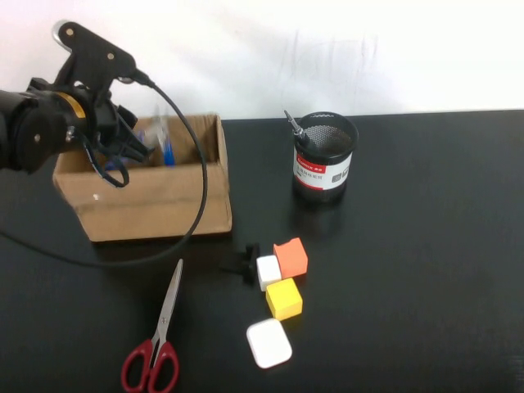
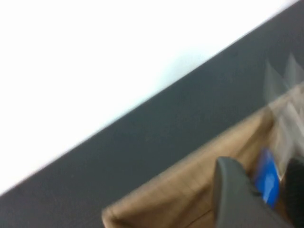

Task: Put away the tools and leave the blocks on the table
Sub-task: Place the Pliers into the box, then pick up the scissors from the table

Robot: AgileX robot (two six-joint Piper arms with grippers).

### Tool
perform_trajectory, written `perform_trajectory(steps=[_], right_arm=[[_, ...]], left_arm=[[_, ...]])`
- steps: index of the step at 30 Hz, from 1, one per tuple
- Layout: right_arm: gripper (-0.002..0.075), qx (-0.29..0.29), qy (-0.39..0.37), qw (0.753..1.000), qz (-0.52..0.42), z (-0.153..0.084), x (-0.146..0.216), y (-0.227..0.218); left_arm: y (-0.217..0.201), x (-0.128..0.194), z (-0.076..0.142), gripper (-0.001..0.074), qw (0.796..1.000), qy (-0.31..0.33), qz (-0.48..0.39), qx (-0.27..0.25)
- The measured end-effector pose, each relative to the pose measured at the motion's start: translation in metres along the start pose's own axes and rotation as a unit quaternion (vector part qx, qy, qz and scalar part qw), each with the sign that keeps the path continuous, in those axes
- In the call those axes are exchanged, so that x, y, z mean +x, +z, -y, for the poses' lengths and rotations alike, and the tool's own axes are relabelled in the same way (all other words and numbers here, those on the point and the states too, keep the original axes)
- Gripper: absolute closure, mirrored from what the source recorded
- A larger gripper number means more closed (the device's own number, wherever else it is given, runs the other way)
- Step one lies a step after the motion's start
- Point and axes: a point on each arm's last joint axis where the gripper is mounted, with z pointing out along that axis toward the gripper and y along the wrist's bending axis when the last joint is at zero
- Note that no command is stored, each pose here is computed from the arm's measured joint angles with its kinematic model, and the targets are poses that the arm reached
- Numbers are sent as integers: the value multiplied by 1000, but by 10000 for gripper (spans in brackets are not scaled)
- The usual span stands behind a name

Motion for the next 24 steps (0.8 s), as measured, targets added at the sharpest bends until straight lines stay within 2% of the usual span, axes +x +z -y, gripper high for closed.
perform_trajectory(steps=[3, 6, 10, 17, 20, 24], right_arm=[[732, 0, 0, 1000, 0, 0, 0, 0], [732, 0, 0, 1000, 0, 0, 0, 0], [732, 0, 0, 1000, 0, 0, 0, 0], [732, 0, 0, 1000, 0, 0, 0, 0], [732, 0, 0, 1000, 0, 0, 0, 0], [732, 0, 0, 1000, 0, 0, 0, 0]], left_arm=[[0, 0, 0, 475, 1000, -1, 0, 0], [-1, 0, 0, 456, 1000, -6, -4, 1], [-15, -4, -1, 451, 1000, -18, -8, 2], [-81, -19, -4, 500, 997, -74, -18, 2], [-104, -13, -4, 514, 990, -127, -64, 8], [-110, 5, 7, 518, 969, -166, -174, 50]])
